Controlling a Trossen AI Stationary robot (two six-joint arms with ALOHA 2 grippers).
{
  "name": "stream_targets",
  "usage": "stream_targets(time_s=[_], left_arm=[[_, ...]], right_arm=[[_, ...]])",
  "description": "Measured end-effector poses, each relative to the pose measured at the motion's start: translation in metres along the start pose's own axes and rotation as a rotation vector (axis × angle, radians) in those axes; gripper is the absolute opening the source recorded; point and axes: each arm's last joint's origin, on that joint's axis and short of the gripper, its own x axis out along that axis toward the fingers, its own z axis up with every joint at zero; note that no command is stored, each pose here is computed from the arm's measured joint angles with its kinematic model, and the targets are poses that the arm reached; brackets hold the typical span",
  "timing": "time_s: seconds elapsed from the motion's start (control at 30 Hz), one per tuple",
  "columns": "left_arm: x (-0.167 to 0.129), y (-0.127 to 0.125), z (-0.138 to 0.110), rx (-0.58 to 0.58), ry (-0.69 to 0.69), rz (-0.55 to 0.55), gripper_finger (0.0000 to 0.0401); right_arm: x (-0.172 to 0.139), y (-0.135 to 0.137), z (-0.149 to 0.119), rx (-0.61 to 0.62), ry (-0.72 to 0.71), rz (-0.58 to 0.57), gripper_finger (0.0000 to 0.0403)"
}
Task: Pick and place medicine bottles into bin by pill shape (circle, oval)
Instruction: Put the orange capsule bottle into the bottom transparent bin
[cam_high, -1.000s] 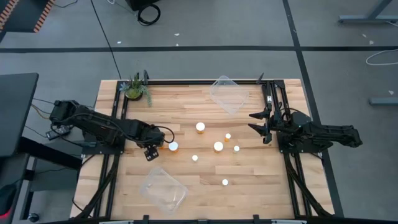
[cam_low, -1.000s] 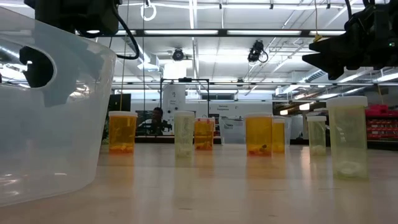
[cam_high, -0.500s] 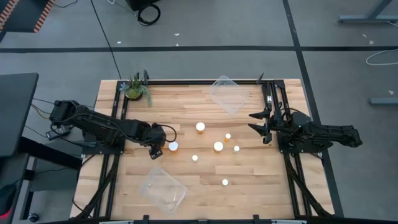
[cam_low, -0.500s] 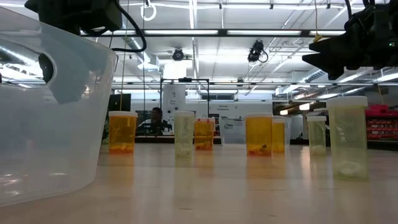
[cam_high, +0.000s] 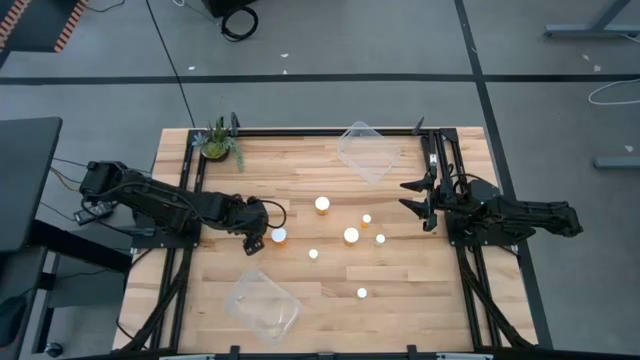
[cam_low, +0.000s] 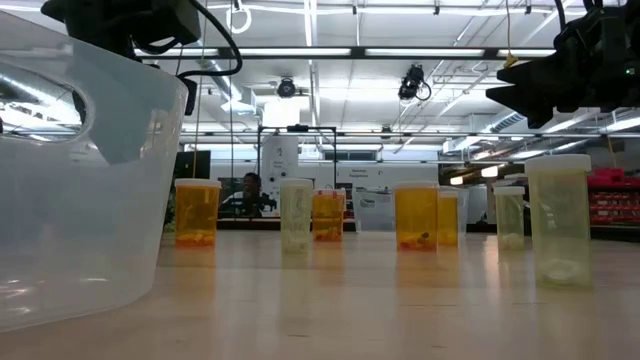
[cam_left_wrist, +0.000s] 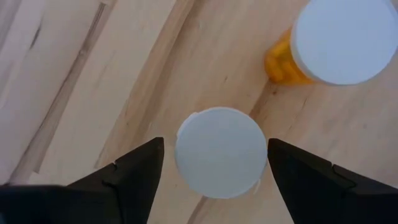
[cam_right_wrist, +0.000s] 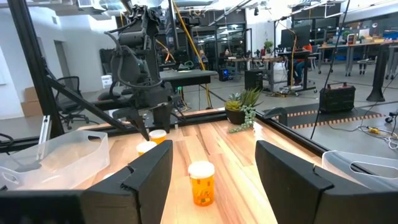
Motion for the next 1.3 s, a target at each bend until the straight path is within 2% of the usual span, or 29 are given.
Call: stream_targets(time_s=[0.53,0.8,1.03,1.3], left_arm=[[0.007,-0.003,0.001,0.011,0.023,-0.003,0.0224],[0.006,-0.003,0.001,0.015,0.039,-0.019,0.0232],[-0.008,-0.005,0.007,0.02,0.072,-0.023,0.0221],[-0.023,-0.009,0.018,0.028,0.045,-0.041,0.023]], right_arm=[[0.0,0.0,0.0,0.0,0.001,0.0,0.0237],[0.0,0.0,0.0,0.0,0.001,0.0,0.0237],[0.0,0.0,0.0,0.0,0.001,0.0,0.0237],[0.0,0.0,0.0,0.0,0.001,0.0,0.0237]])
